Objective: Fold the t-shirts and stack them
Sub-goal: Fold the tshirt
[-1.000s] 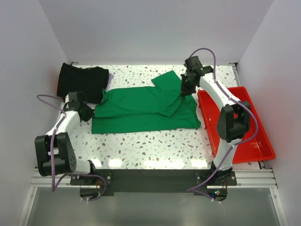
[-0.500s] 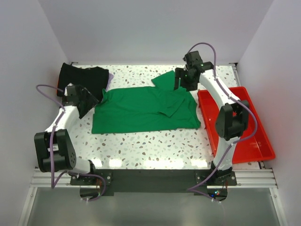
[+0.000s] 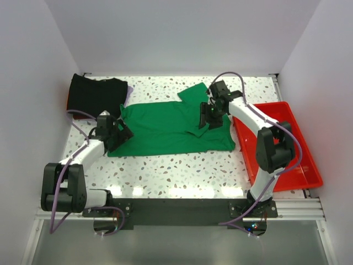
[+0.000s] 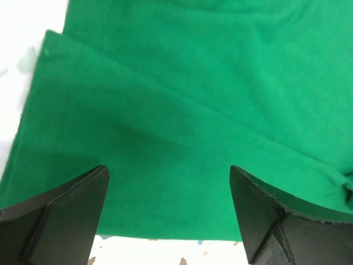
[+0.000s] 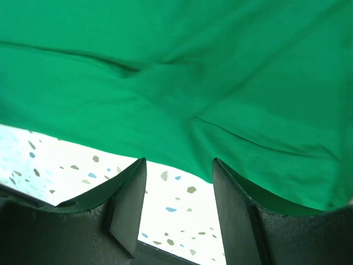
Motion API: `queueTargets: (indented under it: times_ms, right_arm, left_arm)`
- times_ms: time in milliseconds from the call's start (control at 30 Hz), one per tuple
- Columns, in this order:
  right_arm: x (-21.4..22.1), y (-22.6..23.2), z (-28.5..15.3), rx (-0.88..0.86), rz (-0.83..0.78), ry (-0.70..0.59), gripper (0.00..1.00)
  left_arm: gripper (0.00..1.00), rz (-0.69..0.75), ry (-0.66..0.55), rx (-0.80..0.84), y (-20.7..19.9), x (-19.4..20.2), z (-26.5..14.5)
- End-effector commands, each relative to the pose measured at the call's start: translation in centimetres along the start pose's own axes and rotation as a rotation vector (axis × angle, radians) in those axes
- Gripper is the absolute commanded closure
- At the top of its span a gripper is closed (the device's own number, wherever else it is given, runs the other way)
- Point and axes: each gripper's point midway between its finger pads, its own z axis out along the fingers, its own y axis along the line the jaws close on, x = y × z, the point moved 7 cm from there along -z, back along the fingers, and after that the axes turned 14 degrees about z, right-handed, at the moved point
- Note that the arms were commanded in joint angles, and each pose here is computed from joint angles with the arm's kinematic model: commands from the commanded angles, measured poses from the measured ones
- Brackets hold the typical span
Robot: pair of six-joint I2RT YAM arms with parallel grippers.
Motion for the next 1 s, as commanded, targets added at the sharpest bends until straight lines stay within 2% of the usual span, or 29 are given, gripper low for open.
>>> queueTargets:
  times_ms: [0, 233, 433, 967]
  right_arm:
    - [0.1, 2.4, 1.0, -0.085, -0.023, -0.007, 0.46]
    - [1.3, 2.0, 3.6, 0.026, -0.044, 0.014, 0.51]
    - [1.7, 1.1, 4.5, 0.080, -0.059, 0.018, 0.51]
    - [1.7, 0.7, 7.6, 0.078, -0.033, 0.036, 0.63]
  left_arm:
    - [0.05, -0.015, -0.050, 0.075, -0.7, -0.1, 0.2]
    - [0.04, -0.010, 0.000, 0.057, 0.4, 2.1, 0.6]
    - [0.04, -0.008, 0.013, 0.044, 0.8, 2.8, 0.4]
    - [0.04, 0.001, 0.011, 0.033, 1.1, 3.1, -0.2]
